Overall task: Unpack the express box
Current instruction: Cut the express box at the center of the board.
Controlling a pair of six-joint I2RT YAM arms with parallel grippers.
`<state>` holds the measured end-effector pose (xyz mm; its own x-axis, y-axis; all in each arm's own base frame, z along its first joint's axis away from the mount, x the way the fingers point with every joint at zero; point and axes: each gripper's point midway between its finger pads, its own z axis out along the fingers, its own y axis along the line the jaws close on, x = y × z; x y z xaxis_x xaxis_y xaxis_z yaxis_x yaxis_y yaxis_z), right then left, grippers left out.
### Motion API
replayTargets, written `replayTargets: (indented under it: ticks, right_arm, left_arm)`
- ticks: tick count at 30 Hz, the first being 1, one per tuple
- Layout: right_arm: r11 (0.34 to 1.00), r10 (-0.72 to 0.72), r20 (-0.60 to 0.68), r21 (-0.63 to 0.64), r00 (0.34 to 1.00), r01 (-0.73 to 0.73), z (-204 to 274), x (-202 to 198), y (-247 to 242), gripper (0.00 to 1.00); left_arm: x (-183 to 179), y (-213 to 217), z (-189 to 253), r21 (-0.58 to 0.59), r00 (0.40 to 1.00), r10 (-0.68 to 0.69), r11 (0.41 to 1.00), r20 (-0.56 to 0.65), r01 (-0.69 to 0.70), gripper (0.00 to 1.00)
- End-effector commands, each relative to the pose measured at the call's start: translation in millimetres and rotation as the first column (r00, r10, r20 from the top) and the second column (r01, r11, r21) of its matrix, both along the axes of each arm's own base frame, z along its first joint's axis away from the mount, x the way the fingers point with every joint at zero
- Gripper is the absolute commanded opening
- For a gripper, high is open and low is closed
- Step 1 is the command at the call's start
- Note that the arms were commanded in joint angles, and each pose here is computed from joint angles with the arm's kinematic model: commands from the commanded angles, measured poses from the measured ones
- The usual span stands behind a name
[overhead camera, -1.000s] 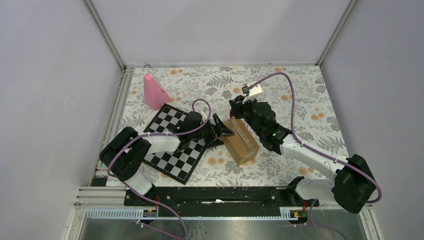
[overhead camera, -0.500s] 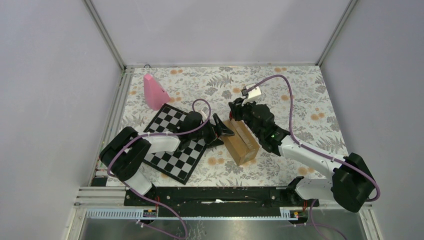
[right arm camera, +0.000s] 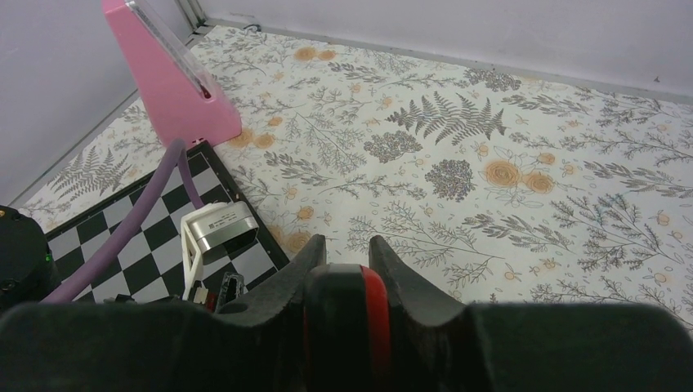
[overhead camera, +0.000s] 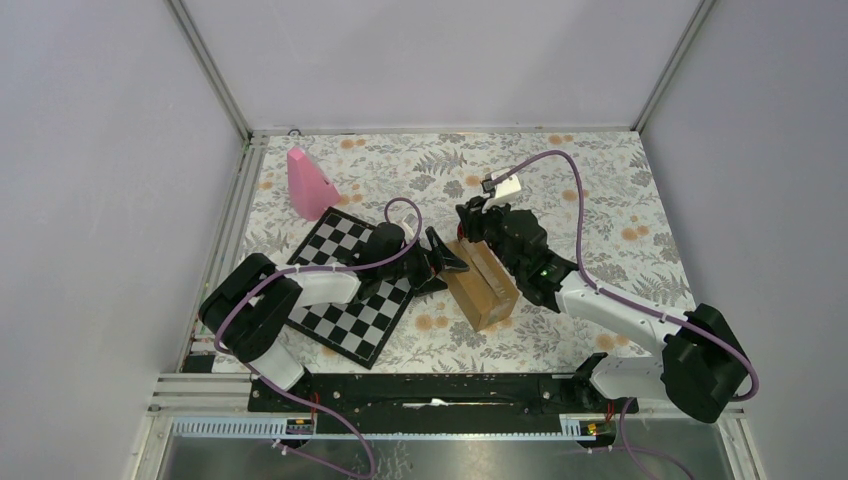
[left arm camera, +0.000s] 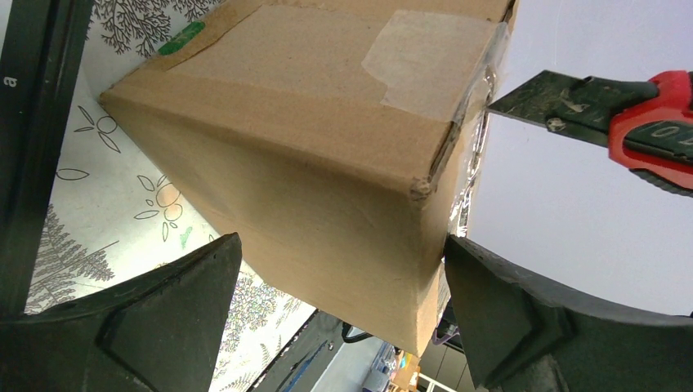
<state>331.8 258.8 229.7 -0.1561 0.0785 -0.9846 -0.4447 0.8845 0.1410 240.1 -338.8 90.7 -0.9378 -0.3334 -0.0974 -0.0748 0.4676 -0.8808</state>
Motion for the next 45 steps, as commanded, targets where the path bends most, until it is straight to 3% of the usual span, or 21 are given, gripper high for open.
replayTargets:
  ticks: [1,45]
  right_arm:
    - [0.999,-0.023,0.054,0.036,0.998,0.022,14.6,1.7,1.1,0.00]
    - [0.997,0.029,0.022,-0.078,0.999,-0.027,-6.6,-21.7,-5.6,0.00]
  left_arm:
    - [1.7,23.5,-46.0,0.174,0.996,0.075,0.983,-0.045,-0.066,0.99]
    - [-0.1,28.2,-51.3,0.174,0.985,0.152,0.975,-0.085,-0.135,0.99]
